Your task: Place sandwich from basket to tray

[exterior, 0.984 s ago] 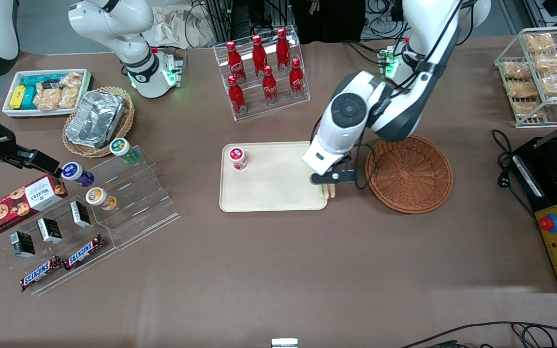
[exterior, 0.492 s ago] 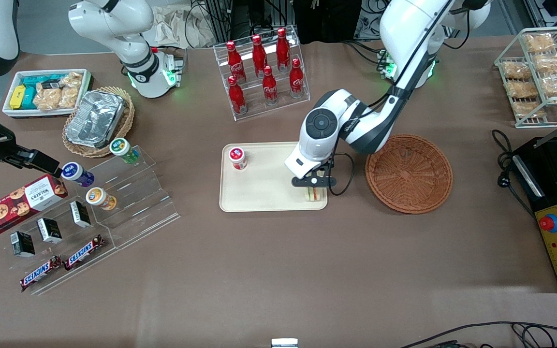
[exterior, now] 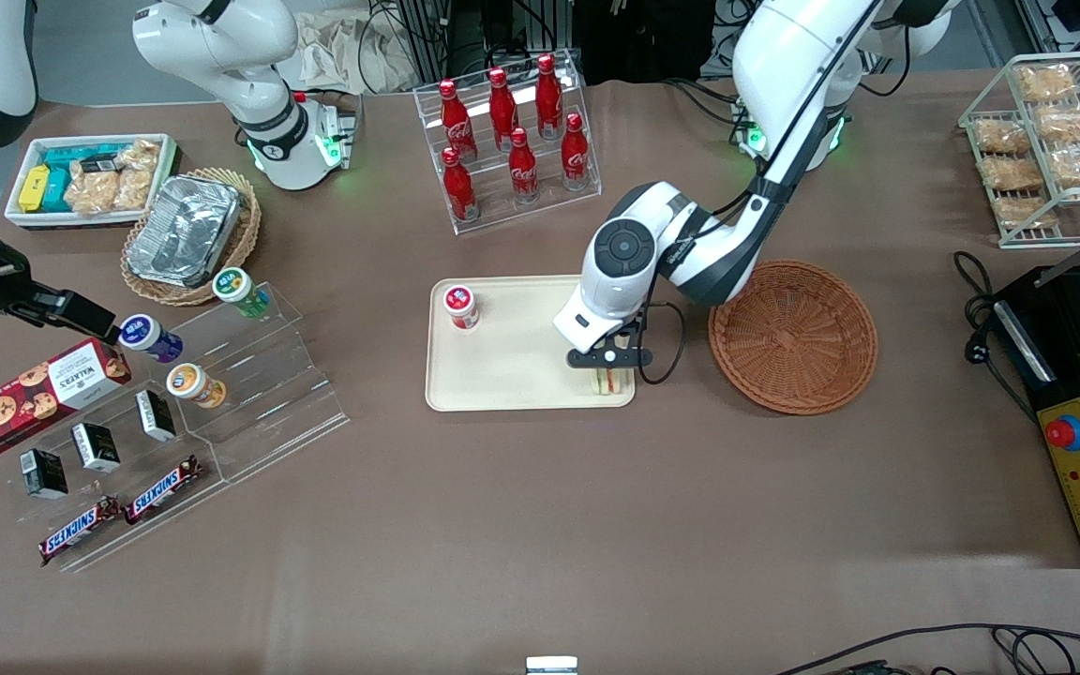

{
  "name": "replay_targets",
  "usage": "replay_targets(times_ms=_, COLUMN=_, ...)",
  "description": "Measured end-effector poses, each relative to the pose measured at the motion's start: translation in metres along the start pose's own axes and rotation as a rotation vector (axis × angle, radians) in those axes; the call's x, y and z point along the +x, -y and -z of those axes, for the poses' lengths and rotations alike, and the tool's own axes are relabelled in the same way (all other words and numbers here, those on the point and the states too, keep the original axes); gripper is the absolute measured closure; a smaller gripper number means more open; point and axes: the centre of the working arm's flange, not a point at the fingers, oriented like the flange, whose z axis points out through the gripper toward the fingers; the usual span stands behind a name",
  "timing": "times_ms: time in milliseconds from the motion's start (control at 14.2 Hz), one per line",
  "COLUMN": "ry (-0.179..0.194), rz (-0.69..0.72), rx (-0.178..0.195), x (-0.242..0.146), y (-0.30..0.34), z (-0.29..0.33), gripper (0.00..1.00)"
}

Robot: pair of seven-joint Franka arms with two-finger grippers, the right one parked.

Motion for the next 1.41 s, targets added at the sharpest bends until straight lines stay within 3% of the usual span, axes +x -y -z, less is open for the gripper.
replay_targets(times_ms=211, ry=-0.001, rz=0.016, rx=-0.003, x=0.002, y=0.001, z=-0.005, gripper=0.62)
replay_targets(times_ms=633, ry=-0.03, rz=0.064, rx=-0.003, x=0.024, y=0.023, z=0.035, gripper=0.03)
replay_targets(times_ms=914, ry=-0.079, rz=0.089, rx=0.015, x=0.056, y=0.103, z=0.148, gripper=0.02)
replay_targets(times_ms=1125, ry=-0.077, rz=0.027, rx=0.051, x=0.053, y=0.159, z=0.211, gripper=0.02)
replay_targets(times_ms=1406, ry=-0.035, rz=-0.029, rx=0.077, x=0.062, y=0.251, z=0.249, gripper=0.02)
